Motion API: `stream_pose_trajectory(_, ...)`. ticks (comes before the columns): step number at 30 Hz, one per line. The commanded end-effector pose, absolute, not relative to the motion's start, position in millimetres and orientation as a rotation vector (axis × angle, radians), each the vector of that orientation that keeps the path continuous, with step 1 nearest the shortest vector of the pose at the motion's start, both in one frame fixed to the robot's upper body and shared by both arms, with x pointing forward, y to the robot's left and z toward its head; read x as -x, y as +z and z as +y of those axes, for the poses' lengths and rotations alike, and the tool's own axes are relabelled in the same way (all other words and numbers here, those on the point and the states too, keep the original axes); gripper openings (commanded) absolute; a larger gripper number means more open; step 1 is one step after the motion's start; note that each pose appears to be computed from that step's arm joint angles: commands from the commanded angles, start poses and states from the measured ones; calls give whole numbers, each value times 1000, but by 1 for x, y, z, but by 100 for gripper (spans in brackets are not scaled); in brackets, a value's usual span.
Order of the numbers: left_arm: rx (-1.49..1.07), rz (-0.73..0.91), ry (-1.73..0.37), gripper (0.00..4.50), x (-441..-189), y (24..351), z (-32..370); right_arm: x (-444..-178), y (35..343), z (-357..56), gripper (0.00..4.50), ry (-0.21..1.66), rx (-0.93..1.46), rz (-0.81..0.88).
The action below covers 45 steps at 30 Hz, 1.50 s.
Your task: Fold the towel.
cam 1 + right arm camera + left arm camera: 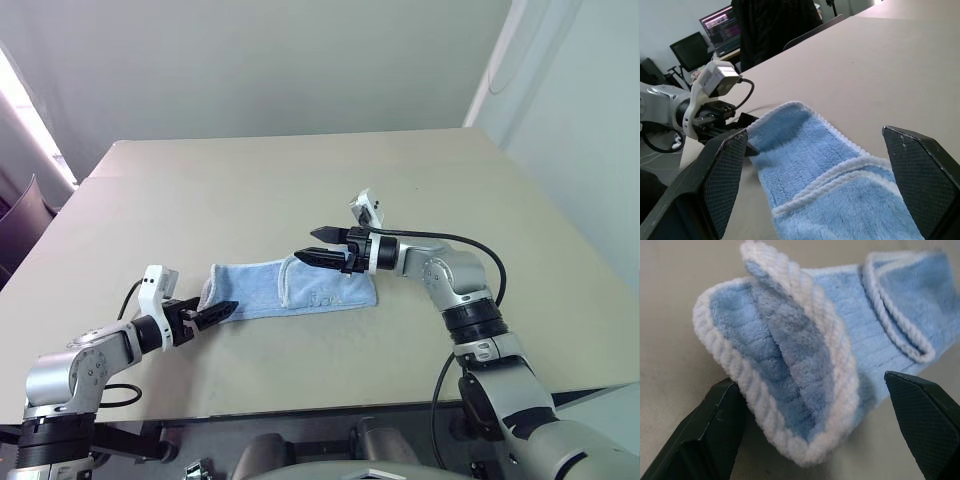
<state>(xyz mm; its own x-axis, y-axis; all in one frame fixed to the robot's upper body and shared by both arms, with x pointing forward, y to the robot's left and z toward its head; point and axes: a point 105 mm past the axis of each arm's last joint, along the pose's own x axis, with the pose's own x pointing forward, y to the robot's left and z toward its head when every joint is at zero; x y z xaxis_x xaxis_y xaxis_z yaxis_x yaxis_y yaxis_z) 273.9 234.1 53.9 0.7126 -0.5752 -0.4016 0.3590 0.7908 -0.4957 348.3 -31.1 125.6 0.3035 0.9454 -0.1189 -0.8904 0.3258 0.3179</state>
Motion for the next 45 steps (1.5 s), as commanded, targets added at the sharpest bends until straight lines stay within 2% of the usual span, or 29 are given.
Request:
stream_pose_trajectory(1,437,539,-498,448,-277,68,248,-350,135,-29,450,1236,-193,264)
stream_pose_trajectory(7,429,639,-425,448,-277,49,256,-352,133,-28,450,1226,-196,268)
stream_pose_trajectory(12,459,619,-397,448,-291,53,254,-352,133,-26,450,1226,-198,267)
stream_pose_trajectory(17,479,652,-358,448,-292,53,267,-352,132,-28,450,1217,-193,265)
stream_pose_trajectory(25,381,725,-397,448,-299,38,247,-353,132,-28,450,1208,-196,264)
stream_pose_trajectory(29,350,736,-391,359,-300,34,248,-354,131,-30,450,1197,-193,265)
stream_pose_trajectory(38,380,637,-443,20,-305,53,251,-356,129,-31,450,1180,-191,269)
stream_pose_trajectory(39,376,635,-436,1,-305,54,253,-356,128,-31,450,1178,-189,269)
stream_pose_trajectory(45,374,650,-402,1,-304,57,267,-358,127,-31,450,1169,-192,271)
